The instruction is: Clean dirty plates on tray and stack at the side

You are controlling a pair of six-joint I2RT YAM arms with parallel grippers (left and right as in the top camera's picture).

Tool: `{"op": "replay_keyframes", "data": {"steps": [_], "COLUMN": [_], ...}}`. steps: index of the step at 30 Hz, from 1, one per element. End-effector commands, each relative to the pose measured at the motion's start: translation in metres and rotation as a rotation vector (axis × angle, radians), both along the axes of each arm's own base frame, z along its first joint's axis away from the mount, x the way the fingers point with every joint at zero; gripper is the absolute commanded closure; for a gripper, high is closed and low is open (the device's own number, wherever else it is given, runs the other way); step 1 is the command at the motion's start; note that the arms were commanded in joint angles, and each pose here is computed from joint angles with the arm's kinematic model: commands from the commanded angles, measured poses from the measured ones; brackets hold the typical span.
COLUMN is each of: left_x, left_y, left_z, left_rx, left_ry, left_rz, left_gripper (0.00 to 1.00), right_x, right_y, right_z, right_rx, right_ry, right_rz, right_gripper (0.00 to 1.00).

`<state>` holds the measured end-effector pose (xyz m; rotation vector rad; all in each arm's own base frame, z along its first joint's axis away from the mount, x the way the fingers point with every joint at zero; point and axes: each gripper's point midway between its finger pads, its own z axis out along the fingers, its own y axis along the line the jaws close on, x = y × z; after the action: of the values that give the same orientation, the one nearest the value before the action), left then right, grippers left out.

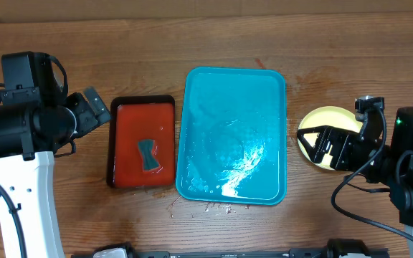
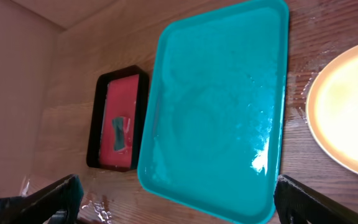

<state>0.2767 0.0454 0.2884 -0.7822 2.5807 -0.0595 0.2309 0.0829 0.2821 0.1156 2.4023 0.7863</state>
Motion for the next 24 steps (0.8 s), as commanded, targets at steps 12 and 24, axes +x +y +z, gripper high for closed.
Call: {"op": "replay_keyframes", "data": {"steps": [12, 24], "left_x": [0.003, 0.003], "left_y": [0.001, 0.001], "left_z": [0.006, 0.006], "left_rx": [0.021, 0.021], "left_ry": [-0.014, -0.014], "left_rz": [-0.015, -0.015], "left_gripper": [0.00, 0.00], "right_x": [0.021, -0.024], "right_y": [-0.031, -0.028], "right_z": [0.032, -0.069], "right_rx": [-0.408, -0.378], "right_ry": [-0.472, -0.580], "right_rz": [-0.044, -0.043], "right_gripper": [0.00, 0.00]}}
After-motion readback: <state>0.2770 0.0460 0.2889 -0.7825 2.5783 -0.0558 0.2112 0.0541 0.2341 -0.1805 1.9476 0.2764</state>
